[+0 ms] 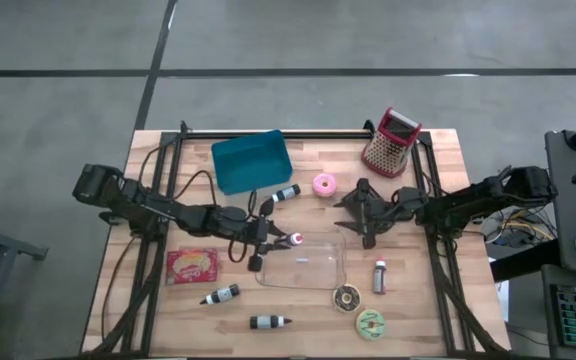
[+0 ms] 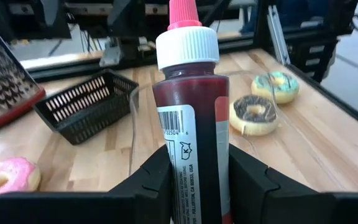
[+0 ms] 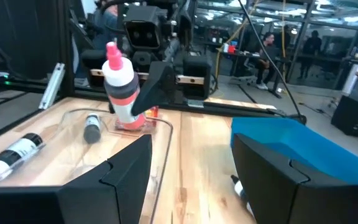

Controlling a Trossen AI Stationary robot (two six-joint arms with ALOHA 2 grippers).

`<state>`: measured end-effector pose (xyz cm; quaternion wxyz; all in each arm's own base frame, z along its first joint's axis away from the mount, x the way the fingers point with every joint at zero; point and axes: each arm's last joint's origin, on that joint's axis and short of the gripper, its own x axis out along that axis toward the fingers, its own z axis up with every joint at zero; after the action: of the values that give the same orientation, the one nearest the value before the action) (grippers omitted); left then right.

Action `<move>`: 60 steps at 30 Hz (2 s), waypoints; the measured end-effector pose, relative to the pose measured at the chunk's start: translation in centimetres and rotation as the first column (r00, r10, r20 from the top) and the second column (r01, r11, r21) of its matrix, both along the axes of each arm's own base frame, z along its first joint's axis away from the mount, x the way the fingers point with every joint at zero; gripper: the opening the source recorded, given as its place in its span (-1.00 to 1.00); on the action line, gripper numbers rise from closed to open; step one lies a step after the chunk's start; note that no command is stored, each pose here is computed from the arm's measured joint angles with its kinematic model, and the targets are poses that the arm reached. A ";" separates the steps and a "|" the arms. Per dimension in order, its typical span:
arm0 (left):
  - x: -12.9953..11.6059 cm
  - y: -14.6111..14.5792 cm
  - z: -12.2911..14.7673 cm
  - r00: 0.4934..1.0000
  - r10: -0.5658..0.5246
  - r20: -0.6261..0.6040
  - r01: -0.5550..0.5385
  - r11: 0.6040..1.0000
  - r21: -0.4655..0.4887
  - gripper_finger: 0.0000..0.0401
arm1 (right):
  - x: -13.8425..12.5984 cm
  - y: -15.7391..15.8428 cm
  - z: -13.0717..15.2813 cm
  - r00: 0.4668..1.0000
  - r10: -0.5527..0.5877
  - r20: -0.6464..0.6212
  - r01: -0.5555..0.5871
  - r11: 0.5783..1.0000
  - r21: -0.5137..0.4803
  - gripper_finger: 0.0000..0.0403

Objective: Pick & Place Food Item
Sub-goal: Put the left pink food coloring bottle into the transparent bin

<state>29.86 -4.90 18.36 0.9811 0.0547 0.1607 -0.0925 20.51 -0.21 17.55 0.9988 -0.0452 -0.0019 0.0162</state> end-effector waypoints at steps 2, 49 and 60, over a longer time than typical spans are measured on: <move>0.0 0.0 -0.1 1.000 0.000 -0.030 0.000 1.000 0.004 -0.44 | 0.0 0.0 -0.1 1.000 -0.002 -0.015 0.002 1.000 0.000 0.09; 2.3 -0.8 -1.7 0.877 -0.077 -0.474 0.079 0.997 -0.015 -0.44 | 0.0 -0.1 -0.5 0.998 -0.027 -0.059 0.026 1.000 -0.015 0.09; 3.0 -1.0 -1.7 0.862 -0.077 -0.500 0.087 0.996 -0.005 -0.44 | -0.1 -0.1 -0.4 0.998 -0.027 -0.060 0.026 1.000 -0.015 0.09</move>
<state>32.88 -5.85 16.70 0.9007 0.0446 0.4076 -0.1437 20.46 -0.29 17.16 0.9982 -0.0517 0.0288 0.0044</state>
